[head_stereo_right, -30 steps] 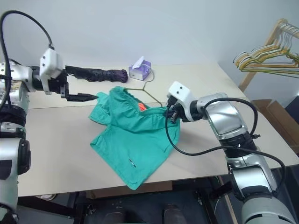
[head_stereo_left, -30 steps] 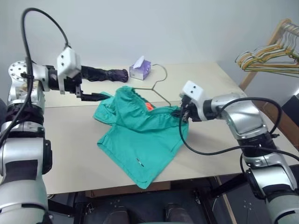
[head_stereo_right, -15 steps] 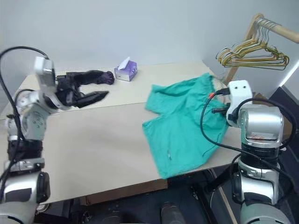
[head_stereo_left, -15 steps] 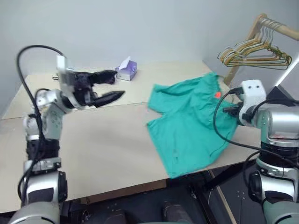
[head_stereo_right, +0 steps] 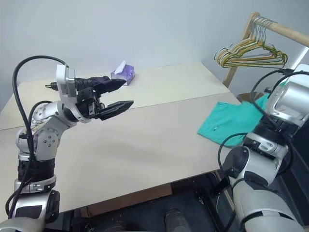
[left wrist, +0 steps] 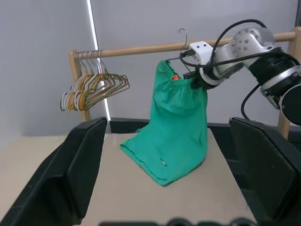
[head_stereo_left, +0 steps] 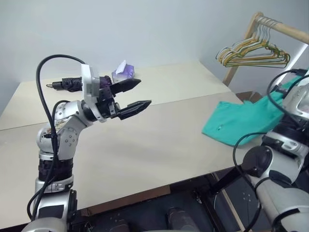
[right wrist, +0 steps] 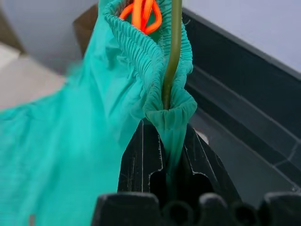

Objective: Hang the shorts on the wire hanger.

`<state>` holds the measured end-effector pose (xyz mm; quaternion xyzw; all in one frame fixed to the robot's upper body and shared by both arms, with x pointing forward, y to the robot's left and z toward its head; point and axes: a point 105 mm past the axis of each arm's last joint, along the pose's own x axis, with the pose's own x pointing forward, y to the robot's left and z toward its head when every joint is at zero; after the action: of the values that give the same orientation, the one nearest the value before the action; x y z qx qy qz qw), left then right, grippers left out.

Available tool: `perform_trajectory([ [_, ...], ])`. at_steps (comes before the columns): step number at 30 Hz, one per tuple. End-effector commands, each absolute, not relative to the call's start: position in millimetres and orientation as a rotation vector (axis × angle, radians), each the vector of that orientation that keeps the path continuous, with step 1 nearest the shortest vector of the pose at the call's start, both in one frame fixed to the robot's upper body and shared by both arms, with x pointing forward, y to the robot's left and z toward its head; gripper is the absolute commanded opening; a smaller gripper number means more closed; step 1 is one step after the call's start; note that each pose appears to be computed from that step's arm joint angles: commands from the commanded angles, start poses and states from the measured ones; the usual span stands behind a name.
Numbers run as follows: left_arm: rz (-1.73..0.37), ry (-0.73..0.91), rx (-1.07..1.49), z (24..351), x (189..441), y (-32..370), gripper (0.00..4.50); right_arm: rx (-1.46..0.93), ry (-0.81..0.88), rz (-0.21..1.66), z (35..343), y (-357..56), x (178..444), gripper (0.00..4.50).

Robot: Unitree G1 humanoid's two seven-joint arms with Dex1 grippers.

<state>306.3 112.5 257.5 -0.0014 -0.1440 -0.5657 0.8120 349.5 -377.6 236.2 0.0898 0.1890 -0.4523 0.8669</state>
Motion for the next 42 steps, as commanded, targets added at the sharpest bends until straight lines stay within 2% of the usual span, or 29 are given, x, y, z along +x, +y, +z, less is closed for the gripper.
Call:
perform_trajectory([
  [1, -1.208, -0.343, 0.008, 265, 301, 110, 4.50, 0.305, 0.251, -1.037, 265, -403, 347, 0.07],
  [8, -1.252, -0.403, -0.027, 272, 289, 113, 4.50, 0.419, 0.213, -1.065, 280, -424, 347, 0.07],
  [15, -1.317, -0.472, -0.100, 281, 273, 116, 4.50, 0.646, 0.355, -0.955, 253, -408, 361, 0.07],
  [24, -1.349, -0.552, -0.200, 293, 263, 119, 4.50, 0.601, 0.420, -0.985, 235, -405, 361, 0.07],
  [30, -1.343, -0.547, -0.188, 291, 263, 118, 4.50, 0.548, 0.421, -1.007, 232, -408, 360, 0.07],
  [32, -1.344, -0.544, -0.185, 290, 263, 117, 4.50, 0.469, 0.410, -1.026, 237, -411, 358, 0.78],
  [35, -1.338, -0.538, -0.180, 289, 265, 117, 4.50, 0.430, 0.382, -1.037, 243, -414, 357, 1.61],
  [42, -1.334, -0.536, -0.174, 289, 266, 117, 4.50, 0.340, 0.343, -1.072, 255, -415, 354, 3.99],
])
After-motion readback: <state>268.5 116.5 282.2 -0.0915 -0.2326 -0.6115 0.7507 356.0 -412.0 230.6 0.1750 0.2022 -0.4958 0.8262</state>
